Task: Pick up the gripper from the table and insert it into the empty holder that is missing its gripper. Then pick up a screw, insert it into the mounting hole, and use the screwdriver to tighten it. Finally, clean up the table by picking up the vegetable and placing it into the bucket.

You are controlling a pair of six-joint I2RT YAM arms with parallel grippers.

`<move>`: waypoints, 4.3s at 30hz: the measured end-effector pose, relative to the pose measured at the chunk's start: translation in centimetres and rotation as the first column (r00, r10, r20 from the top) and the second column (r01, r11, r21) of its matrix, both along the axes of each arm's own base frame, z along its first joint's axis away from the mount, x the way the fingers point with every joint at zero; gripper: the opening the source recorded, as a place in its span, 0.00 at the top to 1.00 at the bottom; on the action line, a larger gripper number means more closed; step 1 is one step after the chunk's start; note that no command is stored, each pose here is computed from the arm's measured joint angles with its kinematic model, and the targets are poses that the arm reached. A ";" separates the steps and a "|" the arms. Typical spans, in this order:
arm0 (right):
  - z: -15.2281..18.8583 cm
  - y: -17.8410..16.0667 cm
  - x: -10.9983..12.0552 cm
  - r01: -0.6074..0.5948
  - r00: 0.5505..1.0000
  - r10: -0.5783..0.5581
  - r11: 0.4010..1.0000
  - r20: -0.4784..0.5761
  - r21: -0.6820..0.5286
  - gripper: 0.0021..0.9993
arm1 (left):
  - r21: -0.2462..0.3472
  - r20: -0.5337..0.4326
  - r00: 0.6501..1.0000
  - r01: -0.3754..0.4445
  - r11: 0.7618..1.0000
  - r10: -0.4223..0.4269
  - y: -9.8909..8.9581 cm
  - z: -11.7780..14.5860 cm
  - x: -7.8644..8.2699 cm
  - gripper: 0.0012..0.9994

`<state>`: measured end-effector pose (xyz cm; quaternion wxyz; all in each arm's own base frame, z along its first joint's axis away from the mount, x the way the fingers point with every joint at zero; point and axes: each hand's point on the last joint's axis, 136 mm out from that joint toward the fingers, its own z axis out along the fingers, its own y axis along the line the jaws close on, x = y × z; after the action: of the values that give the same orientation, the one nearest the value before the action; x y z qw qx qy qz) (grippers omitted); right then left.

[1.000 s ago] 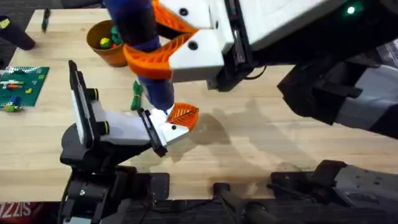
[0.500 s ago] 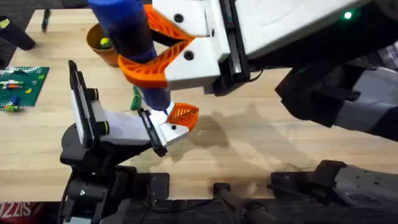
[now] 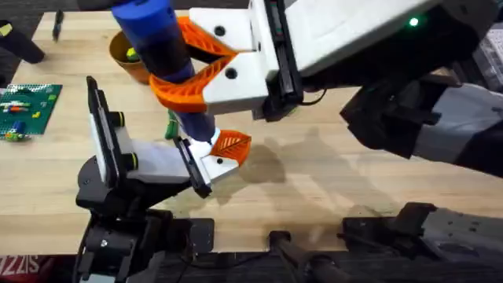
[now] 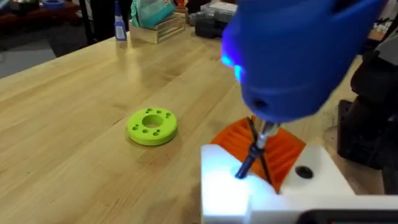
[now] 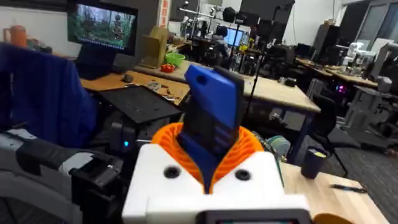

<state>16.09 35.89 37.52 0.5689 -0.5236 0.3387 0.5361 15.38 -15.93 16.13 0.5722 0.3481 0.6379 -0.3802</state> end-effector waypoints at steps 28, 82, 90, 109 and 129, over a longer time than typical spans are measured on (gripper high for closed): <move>-1.3 0.4 0.7 0.015 1.000 -0.015 0.999 0.001 -0.038 0.97 | 0.000 0.000 1.000 -0.001 1.000 0.001 0.0 0.0 0.0 1.00; -3.1 1.1 2.0 0.029 0.998 -0.035 0.995 -0.056 -0.098 0.97 | 0.000 -0.002 1.000 -0.004 1.000 0.004 0.0 0.0 0.1 1.00; -3.2 1.1 2.0 0.030 0.998 -0.035 0.995 -0.058 -0.099 0.97 | 0.000 -0.003 1.000 -0.004 1.000 0.004 0.0 0.0 0.1 1.00; -3.5 0.8 2.3 0.060 0.996 -0.066 0.994 -0.062 -0.093 0.97 | -0.002 -0.008 1.000 -0.005 1.000 0.005 0.0 0.0 0.1 1.00; -1.7 0.0 1.9 0.035 0.998 -0.035 0.999 -0.050 -0.002 0.97 | -0.001 -0.003 1.000 -0.011 1.000 0.011 0.1 0.0 0.2 1.00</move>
<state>17.96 35.86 35.83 0.5694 -0.5043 0.3622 0.5387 15.54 -15.84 16.13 0.5733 0.3437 0.6405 -0.3781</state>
